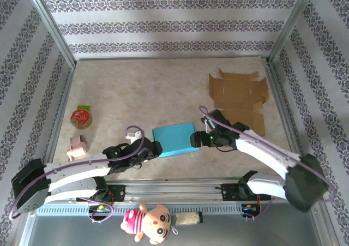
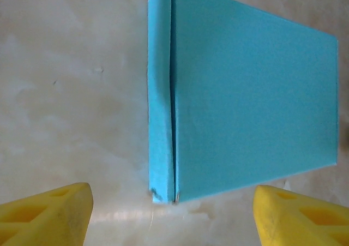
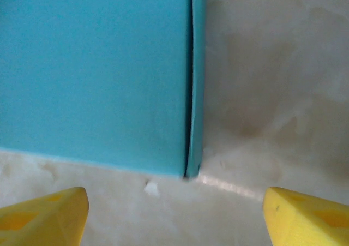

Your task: Fold the paper box

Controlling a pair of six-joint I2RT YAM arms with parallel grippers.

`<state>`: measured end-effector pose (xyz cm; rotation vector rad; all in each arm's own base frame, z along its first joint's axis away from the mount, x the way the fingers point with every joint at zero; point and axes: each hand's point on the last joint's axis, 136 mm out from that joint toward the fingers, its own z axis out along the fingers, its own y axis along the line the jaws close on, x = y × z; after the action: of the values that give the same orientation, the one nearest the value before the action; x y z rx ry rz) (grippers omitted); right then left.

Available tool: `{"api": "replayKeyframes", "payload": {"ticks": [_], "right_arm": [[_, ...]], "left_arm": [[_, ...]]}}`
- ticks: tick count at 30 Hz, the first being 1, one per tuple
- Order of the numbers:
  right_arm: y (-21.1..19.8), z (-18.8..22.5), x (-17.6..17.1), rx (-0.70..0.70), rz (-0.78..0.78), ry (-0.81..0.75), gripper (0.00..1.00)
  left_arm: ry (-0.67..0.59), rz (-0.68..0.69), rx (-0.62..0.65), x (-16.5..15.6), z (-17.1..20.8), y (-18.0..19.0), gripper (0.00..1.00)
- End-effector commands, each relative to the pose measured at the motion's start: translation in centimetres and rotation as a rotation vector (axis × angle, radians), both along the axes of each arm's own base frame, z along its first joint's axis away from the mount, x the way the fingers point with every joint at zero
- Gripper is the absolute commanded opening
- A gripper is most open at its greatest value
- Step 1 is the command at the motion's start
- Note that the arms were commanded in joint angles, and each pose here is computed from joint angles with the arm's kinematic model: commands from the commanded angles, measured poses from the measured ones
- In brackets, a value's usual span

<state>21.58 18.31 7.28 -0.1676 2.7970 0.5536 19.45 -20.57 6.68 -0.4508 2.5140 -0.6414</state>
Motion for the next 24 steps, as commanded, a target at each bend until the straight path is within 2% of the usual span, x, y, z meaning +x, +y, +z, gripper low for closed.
{"api": "replayKeyframes", "payload": {"ticks": [1,4,10,12,14,17,20,24], "right_arm": [[2.6,0.9,3.2,0.083,0.049,-0.063,0.80],[3.3,-1.2,3.9,0.089,0.042,-0.009,0.71],[5.1,-1.7,4.2,0.178,-0.013,0.035,0.45],[6.0,-1.1,5.0,0.204,-0.045,0.012,0.42],[6.8,-0.9,6.1,0.184,-0.065,-0.027,0.42],[8.6,-0.7,9.2,0.187,-0.109,-0.074,0.42],[11.3,-0.6,13.7,0.230,-0.150,-0.121,0.41],[14.7,0.6,21.3,0.223,-0.164,-0.224,0.40]], "left_arm": [[-0.076,-0.009,-0.041,3.4,1.3,-1.5,0.77],[-0.033,0.022,-0.098,4.9,-0.9,-1.6,0.77],[-0.048,-0.049,-0.114,7.0,-1.2,-4.1,0.52],[-0.051,-0.003,-0.128,8.1,-1.2,-3.6,0.45],[-0.043,0.052,-0.145,9.7,-1.4,-2.6,0.43],[-0.084,0.066,-0.106,13.1,-1.1,-1.2,0.43],[-0.120,0.079,-0.064,17.3,-0.9,0.6,0.42],[-0.185,0.124,-0.022,24.0,-0.1,3.8,0.40]]}}
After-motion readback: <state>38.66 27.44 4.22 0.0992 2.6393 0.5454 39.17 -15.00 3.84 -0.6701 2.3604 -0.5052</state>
